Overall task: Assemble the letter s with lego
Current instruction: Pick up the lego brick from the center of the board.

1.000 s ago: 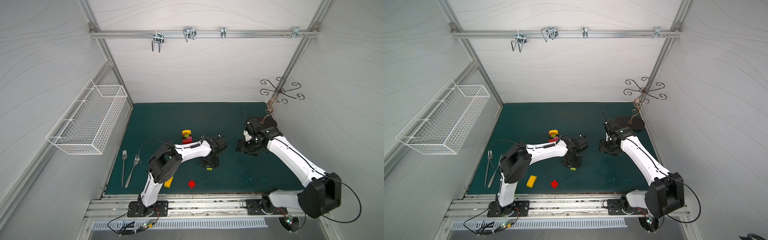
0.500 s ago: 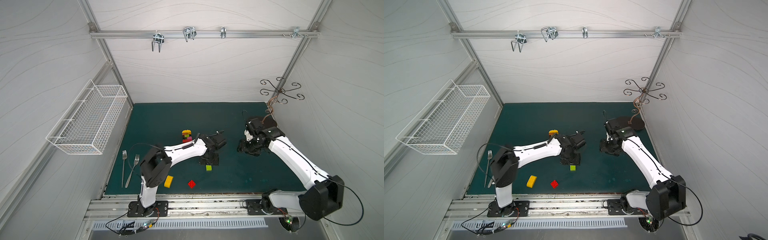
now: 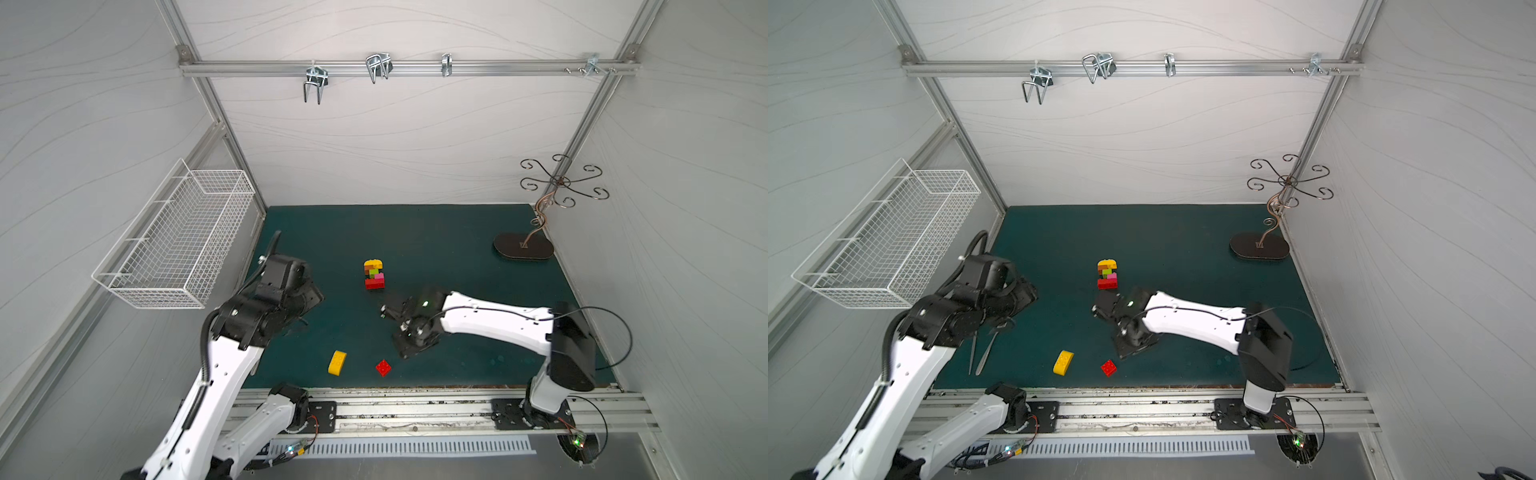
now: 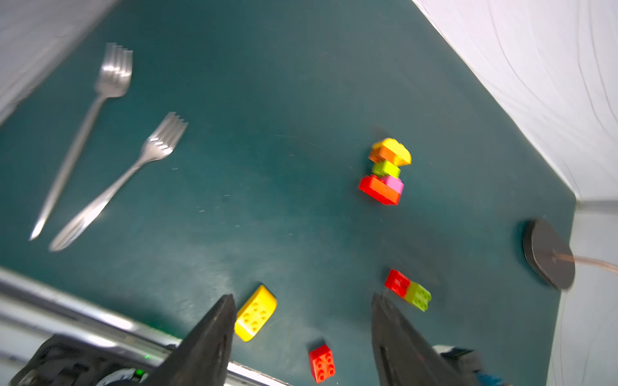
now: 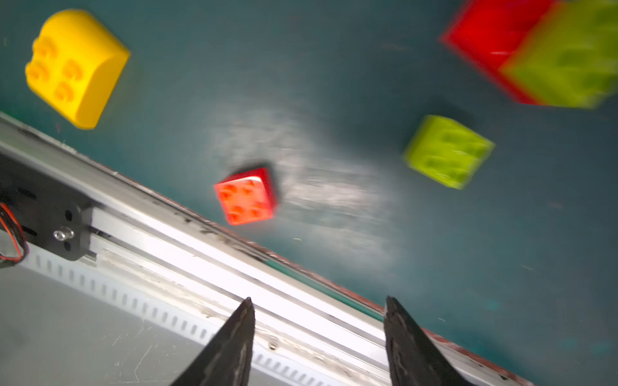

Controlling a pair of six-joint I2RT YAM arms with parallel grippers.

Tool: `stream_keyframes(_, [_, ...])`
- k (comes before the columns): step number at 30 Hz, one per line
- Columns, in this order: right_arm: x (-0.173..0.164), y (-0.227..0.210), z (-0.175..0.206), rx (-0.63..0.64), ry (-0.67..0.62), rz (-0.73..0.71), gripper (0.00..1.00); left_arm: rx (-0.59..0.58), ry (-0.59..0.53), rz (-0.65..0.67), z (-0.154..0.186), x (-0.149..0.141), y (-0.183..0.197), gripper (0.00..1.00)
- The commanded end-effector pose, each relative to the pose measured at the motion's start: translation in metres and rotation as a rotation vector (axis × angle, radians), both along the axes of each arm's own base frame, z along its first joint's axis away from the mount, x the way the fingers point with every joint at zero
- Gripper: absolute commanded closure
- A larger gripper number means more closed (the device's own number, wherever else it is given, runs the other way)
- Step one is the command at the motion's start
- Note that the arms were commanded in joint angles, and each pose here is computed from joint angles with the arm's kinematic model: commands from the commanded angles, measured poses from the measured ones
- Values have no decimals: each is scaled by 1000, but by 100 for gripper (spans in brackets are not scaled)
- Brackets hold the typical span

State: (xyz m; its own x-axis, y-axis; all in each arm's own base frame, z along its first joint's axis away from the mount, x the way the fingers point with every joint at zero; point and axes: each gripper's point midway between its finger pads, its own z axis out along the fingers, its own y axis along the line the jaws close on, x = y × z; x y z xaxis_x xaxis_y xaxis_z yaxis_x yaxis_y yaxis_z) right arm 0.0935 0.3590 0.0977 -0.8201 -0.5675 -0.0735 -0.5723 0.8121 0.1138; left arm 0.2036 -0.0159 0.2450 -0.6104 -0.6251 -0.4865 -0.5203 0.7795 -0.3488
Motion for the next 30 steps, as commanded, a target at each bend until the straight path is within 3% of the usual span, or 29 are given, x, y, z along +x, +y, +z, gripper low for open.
stream_keyframes(1, [-20,21,-1,-6,15,26,37,7,50,1,-10,-15,9,32])
stream_keyframes(11, [-22,35,-31,-30,48,73,31,-21,73,-5,-24,-21,6,29])
stream_keyframes(30, [-11,43,-72,-51,96,83,46,-28,87,-10,-30,-19,4,29])
